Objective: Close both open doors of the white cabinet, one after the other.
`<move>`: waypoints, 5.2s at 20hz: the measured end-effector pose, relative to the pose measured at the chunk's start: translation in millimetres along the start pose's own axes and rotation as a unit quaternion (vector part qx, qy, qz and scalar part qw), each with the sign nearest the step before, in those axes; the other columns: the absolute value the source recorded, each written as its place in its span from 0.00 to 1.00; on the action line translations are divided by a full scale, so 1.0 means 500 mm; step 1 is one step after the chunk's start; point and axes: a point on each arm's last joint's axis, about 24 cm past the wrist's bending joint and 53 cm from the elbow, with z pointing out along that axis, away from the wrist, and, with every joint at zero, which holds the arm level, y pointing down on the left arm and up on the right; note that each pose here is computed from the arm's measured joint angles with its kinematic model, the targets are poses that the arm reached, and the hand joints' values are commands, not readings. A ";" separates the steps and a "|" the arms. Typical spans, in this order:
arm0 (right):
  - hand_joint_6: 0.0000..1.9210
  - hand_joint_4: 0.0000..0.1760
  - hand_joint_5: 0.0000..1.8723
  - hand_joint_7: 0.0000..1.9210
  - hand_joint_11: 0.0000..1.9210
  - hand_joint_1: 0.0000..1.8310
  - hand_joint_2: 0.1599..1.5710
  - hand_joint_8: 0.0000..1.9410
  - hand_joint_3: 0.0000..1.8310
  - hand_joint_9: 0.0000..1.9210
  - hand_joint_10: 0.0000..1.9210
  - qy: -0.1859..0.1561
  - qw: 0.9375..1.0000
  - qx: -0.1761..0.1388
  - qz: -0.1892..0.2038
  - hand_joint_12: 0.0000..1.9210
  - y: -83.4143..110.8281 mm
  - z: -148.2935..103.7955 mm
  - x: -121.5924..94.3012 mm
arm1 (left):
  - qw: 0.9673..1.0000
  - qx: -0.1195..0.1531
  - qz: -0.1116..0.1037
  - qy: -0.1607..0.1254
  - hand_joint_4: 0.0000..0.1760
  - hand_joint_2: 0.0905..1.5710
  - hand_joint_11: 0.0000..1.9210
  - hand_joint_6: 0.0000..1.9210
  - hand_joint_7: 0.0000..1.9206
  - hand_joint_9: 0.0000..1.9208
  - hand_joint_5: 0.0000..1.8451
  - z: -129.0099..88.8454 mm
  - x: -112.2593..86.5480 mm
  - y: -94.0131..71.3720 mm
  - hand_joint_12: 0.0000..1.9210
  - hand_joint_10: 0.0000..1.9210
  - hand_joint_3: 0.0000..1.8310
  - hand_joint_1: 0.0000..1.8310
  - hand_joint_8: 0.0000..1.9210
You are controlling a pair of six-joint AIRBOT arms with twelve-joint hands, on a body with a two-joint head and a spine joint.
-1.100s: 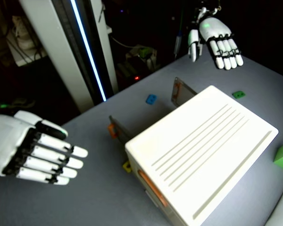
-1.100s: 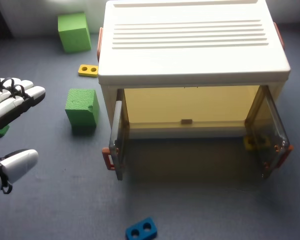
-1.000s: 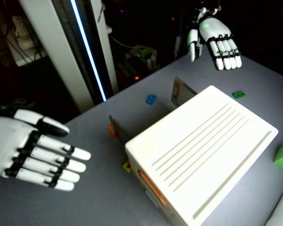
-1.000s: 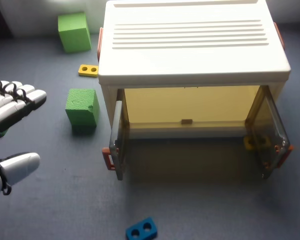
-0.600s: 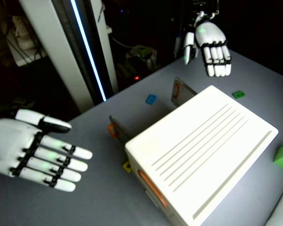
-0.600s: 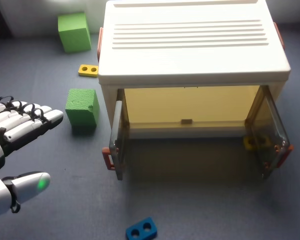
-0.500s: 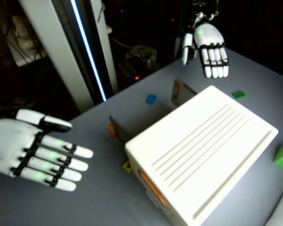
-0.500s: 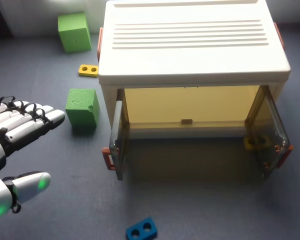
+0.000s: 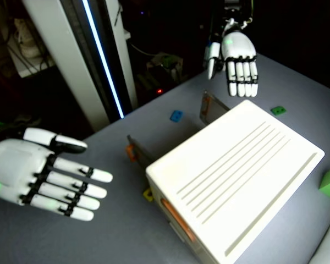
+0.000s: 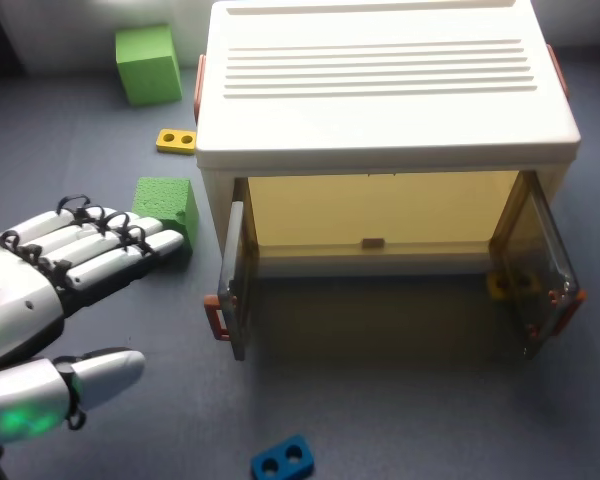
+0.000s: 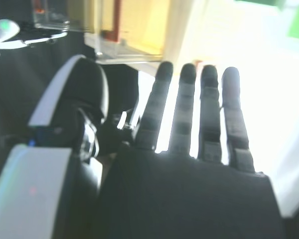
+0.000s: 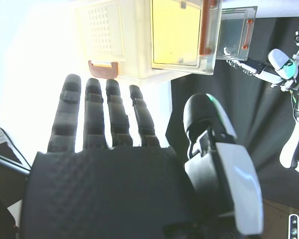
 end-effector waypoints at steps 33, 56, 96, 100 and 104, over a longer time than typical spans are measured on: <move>0.00 0.46 0.01 0.01 0.03 0.00 0.87 0.00 0.00 0.01 0.00 0.000 1.000 0.002 0.006 0.00 -0.006 0.002 0.005 | 0.994 0.099 -0.017 0.042 0.00 0.94 0.01 0.00 0.02 0.03 0.04 0.112 0.062 -0.091 0.09 0.00 0.00 0.00 0.00; 0.00 0.00 0.02 0.01 0.01 0.00 0.90 0.00 0.01 0.00 0.00 0.052 0.998 -0.029 0.026 0.00 0.025 0.018 0.059 | 0.996 0.069 -0.036 0.032 0.00 0.96 0.00 0.00 0.01 0.01 0.01 0.073 0.053 -0.065 0.09 0.00 0.00 0.00 0.00; 0.00 0.00 0.00 0.00 0.00 0.00 0.94 0.00 0.00 0.00 0.00 0.138 0.978 -0.152 0.044 0.00 0.143 0.174 0.208 | 0.995 -0.040 -0.026 -0.091 0.00 0.87 0.00 0.00 0.05 0.06 0.04 -0.067 -0.048 0.025 0.22 0.00 0.00 0.00 0.00; 0.00 0.00 0.00 0.00 0.00 0.00 0.93 0.00 0.00 0.00 0.00 0.142 0.976 -0.155 0.059 0.00 0.153 0.165 0.205 | 0.994 -0.047 -0.029 -0.090 0.00 0.89 0.00 0.00 0.03 0.03 0.02 -0.079 -0.041 0.030 0.15 0.00 0.00 0.00 0.00; 0.00 0.00 0.01 0.01 0.01 0.00 0.92 0.00 0.00 0.00 0.00 0.111 0.980 -0.151 0.070 0.00 0.150 0.127 0.139 | 0.992 -0.055 -0.030 -0.107 0.00 0.87 0.00 0.00 0.03 0.03 0.03 -0.089 -0.055 0.038 0.14 0.00 0.00 0.00 0.00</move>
